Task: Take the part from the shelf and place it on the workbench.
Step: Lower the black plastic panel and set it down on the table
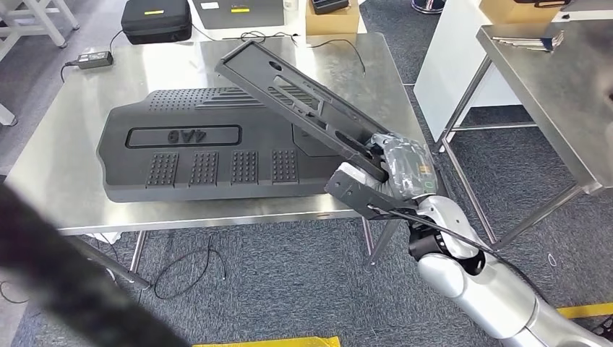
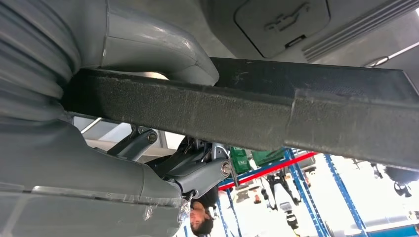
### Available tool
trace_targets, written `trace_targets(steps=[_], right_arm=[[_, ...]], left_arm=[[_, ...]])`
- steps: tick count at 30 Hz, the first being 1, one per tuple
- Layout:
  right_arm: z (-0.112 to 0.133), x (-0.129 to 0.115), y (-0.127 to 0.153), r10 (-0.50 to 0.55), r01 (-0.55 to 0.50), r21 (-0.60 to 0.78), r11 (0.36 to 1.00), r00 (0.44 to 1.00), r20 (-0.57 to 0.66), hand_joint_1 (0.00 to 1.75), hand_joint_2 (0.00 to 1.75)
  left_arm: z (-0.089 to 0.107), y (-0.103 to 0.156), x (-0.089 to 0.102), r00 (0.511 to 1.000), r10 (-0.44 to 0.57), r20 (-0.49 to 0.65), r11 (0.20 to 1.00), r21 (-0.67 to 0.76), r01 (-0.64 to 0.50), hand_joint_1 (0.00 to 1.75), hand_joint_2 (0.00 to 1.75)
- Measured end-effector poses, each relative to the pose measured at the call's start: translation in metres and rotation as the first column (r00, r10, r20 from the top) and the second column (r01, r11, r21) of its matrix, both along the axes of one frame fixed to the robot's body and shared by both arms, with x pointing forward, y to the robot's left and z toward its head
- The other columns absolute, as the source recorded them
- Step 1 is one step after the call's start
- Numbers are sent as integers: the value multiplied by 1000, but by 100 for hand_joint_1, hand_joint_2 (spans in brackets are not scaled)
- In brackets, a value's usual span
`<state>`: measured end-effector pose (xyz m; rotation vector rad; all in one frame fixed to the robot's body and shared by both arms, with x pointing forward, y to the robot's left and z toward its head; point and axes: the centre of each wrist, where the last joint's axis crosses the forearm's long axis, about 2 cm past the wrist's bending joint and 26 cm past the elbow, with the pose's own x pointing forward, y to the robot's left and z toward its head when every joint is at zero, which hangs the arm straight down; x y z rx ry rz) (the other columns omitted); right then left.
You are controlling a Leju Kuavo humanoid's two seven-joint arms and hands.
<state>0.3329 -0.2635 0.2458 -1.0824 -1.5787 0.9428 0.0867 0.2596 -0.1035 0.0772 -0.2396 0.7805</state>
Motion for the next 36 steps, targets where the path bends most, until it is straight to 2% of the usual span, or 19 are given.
trace_targets(steps=[11, 25, 36], right_arm=[[12, 4, 14, 42, -42, -9, 999, 998, 50, 175, 175], [33, 10, 52, 172, -174, 6, 985, 979, 109, 175, 175], [32, 12, 73, 219, -221, 16, 975, 971, 96, 175, 175]], left_arm=[[0, 2, 0, 1000, -9, 1, 1000, 2, 9, 0, 0], [1, 2, 5, 1000, -8, -1, 1000, 12, 8, 0, 0], [1, 2, 6, 1000, -12, -6, 1000, 20, 12, 0, 0]])
